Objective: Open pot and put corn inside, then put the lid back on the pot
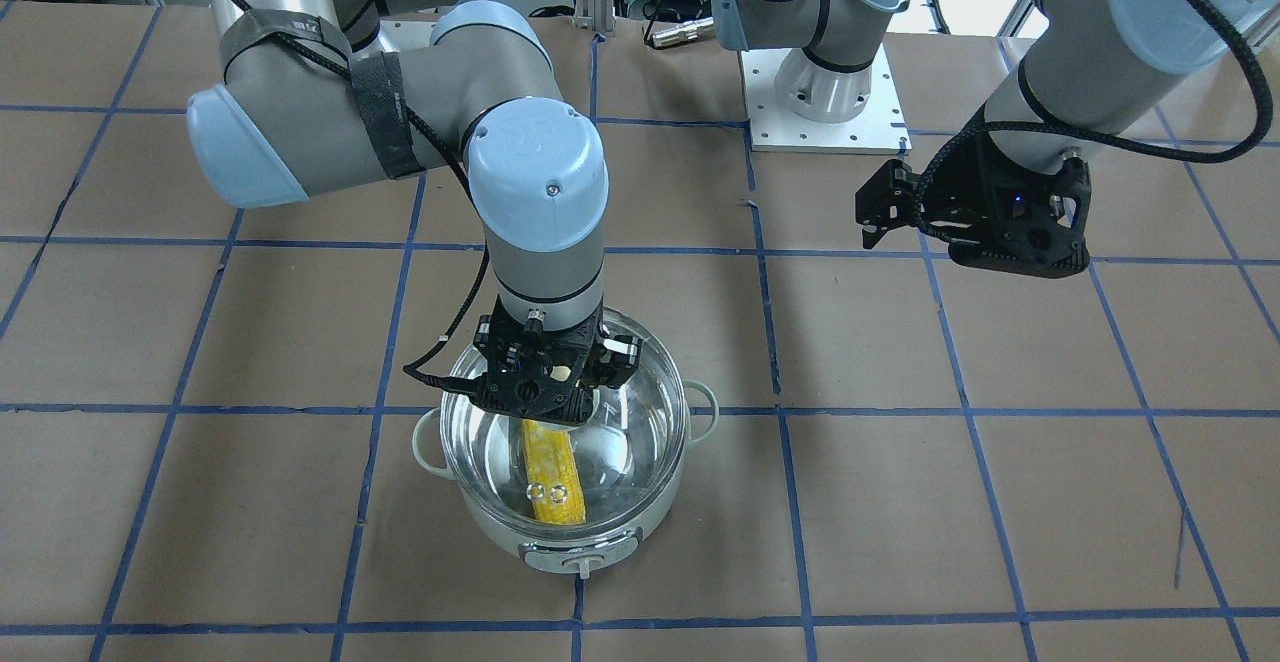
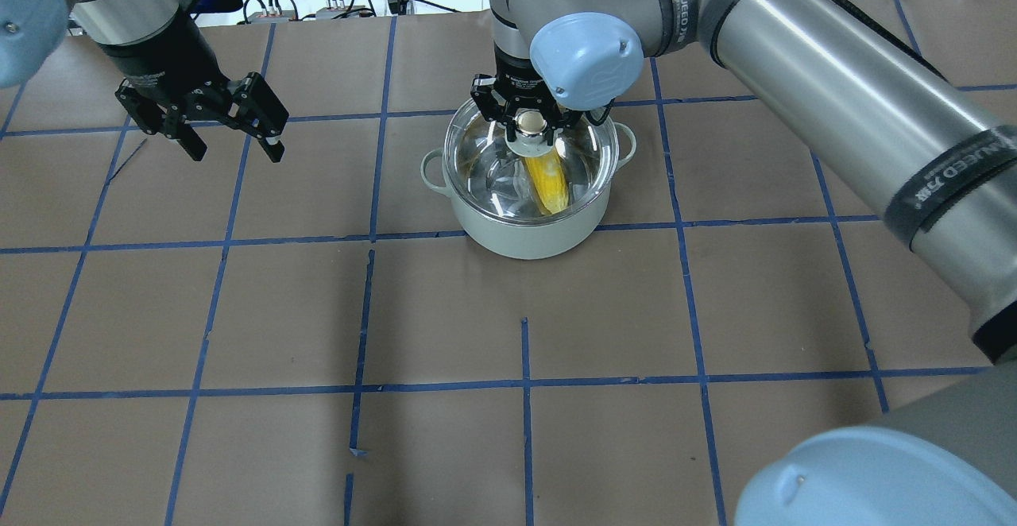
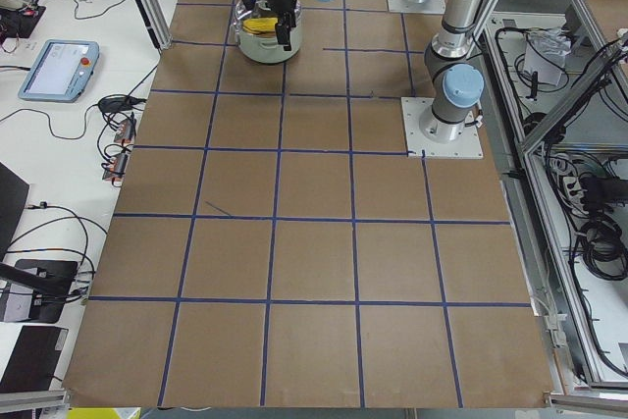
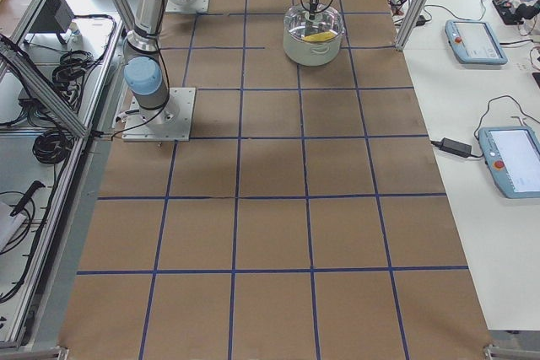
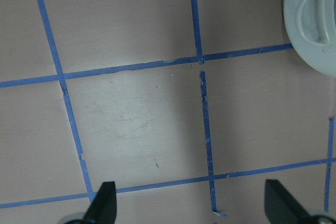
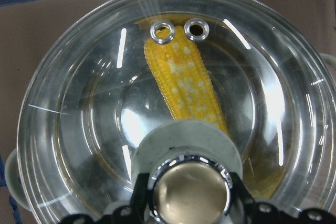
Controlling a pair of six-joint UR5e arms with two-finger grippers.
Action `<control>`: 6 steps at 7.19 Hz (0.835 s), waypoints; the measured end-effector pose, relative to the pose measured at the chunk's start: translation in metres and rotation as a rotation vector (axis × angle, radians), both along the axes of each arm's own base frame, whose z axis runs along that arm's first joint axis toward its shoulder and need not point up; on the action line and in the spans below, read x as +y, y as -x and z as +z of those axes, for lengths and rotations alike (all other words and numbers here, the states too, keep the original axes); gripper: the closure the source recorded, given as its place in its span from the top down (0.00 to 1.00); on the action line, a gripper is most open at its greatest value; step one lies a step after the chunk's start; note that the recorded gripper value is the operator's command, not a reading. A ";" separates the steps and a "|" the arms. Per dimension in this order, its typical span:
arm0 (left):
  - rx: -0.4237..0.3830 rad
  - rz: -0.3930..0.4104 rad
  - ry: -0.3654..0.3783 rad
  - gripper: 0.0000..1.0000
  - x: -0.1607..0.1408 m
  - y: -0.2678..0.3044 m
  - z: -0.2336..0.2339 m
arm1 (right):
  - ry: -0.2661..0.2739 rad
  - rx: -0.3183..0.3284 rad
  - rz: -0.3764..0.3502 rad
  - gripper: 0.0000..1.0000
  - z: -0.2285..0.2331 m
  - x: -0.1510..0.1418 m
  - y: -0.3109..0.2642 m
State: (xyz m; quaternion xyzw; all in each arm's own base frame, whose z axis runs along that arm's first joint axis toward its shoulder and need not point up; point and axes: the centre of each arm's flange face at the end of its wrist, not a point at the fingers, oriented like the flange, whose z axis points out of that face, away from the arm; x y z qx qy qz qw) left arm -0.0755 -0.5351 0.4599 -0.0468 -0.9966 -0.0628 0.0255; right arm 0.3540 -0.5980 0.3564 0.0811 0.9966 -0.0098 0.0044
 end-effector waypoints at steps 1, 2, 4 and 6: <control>-0.001 0.035 -0.001 1.00 0.004 0.010 0.003 | 0.013 -0.005 0.002 0.27 -0.001 -0.001 -0.003; -0.013 0.052 -0.010 1.00 0.006 0.025 0.000 | 0.020 -0.007 0.001 0.27 -0.001 -0.001 -0.004; -0.028 0.035 -0.023 1.00 0.008 0.046 -0.009 | 0.021 -0.005 -0.001 0.27 -0.003 -0.001 -0.005; -0.030 0.022 -0.019 1.00 0.008 0.049 -0.011 | 0.018 -0.002 0.000 0.27 -0.005 -0.001 -0.005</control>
